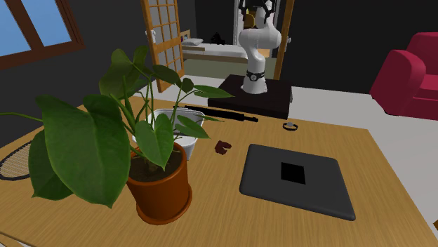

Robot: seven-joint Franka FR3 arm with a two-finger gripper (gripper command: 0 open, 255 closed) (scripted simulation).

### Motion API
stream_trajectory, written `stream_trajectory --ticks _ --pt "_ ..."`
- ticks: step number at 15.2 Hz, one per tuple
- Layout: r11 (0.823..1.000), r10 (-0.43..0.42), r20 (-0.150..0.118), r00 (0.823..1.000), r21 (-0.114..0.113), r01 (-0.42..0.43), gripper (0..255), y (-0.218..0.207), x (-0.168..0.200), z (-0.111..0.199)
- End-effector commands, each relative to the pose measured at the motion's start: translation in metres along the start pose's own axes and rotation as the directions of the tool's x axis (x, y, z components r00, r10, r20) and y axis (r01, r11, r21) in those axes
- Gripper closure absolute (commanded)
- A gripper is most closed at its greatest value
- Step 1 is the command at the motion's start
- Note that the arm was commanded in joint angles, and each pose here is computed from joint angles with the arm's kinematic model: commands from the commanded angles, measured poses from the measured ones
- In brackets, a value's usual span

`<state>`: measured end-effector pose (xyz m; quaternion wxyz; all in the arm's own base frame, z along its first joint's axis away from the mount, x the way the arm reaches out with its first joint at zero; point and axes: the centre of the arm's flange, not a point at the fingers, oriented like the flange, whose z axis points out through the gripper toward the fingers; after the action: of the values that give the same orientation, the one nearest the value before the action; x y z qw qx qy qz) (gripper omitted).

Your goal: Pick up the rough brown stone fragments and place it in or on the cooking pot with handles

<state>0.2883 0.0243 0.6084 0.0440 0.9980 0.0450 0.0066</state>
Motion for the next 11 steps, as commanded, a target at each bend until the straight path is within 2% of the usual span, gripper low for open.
stream_trajectory --ticks 1,11 --pt "1.000 0.000 0.000 1.000 0.000 0.000 0 0.000 0.000 0.000" --pt "1.000 0.007 0.063 0.998 0.015 -0.008 0 0.008 0.101 0.096"
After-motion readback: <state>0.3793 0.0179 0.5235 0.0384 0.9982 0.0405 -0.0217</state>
